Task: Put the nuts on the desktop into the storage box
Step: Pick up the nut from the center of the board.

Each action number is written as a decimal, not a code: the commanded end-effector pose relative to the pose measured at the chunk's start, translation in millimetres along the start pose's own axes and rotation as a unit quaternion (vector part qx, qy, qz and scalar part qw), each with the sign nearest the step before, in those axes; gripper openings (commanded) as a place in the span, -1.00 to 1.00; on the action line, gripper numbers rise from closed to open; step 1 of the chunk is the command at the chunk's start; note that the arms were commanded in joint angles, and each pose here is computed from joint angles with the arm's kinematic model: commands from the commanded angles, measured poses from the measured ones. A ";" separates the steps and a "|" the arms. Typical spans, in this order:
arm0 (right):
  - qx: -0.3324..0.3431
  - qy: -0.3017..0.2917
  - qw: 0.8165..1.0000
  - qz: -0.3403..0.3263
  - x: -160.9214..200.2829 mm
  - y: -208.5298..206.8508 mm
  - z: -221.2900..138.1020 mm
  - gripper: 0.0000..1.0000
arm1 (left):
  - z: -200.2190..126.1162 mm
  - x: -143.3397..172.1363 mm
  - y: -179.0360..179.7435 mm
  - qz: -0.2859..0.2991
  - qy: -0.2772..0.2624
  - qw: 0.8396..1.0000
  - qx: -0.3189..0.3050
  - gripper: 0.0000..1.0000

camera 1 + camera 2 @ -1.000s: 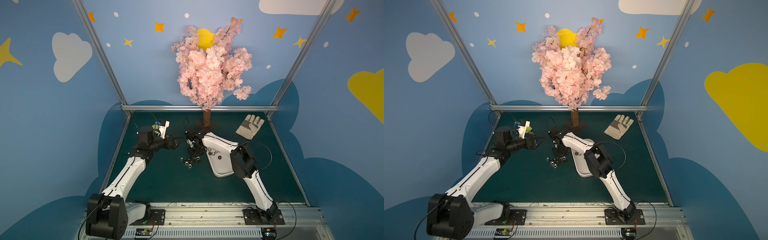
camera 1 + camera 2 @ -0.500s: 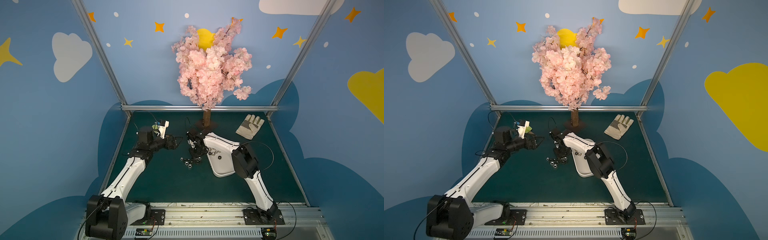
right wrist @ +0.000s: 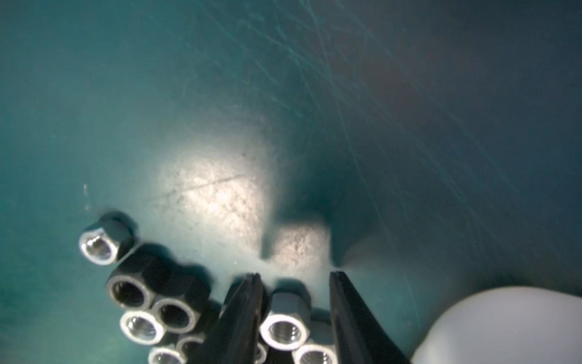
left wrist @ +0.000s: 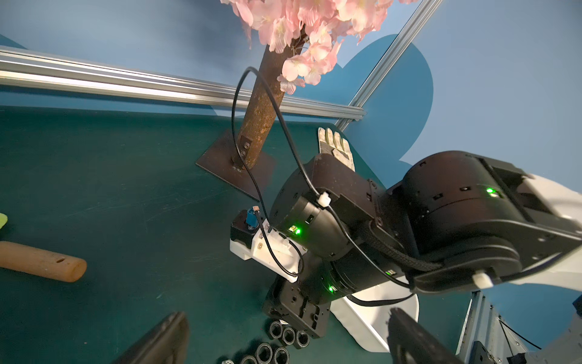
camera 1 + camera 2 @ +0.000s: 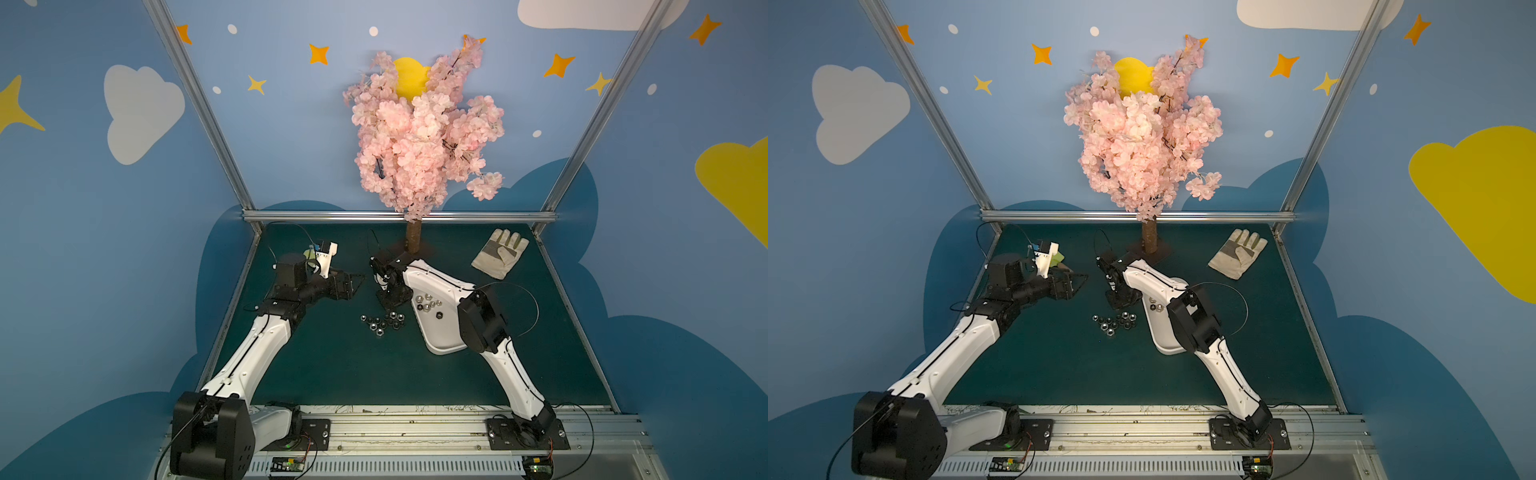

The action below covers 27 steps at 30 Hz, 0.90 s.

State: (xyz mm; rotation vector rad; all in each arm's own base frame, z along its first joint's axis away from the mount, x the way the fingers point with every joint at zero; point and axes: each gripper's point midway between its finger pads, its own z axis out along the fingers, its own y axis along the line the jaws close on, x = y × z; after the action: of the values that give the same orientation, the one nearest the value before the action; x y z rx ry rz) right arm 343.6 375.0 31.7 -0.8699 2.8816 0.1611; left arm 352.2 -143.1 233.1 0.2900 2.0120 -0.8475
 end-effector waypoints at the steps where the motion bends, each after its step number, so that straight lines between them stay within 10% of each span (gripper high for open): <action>1: 0.005 0.019 1.000 0.000 8.8 -5.2 -3.2 -0.17 | -5.7 -10.5 -5.7 0.019 -0.012 1.000 -0.003 1.00; 27: 0.032 0.069 0.997 0.012 76.5 -3.2 -0.3 -0.14 | -8.2 -14.4 -3.4 0.022 -0.021 0.999 -0.015 1.00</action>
State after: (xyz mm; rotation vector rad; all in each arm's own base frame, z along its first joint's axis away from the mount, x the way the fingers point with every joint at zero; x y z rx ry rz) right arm 298.8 345.6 19.5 -0.8670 2.9518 0.0772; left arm 353.3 -138.8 235.8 0.2738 2.0068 -0.8111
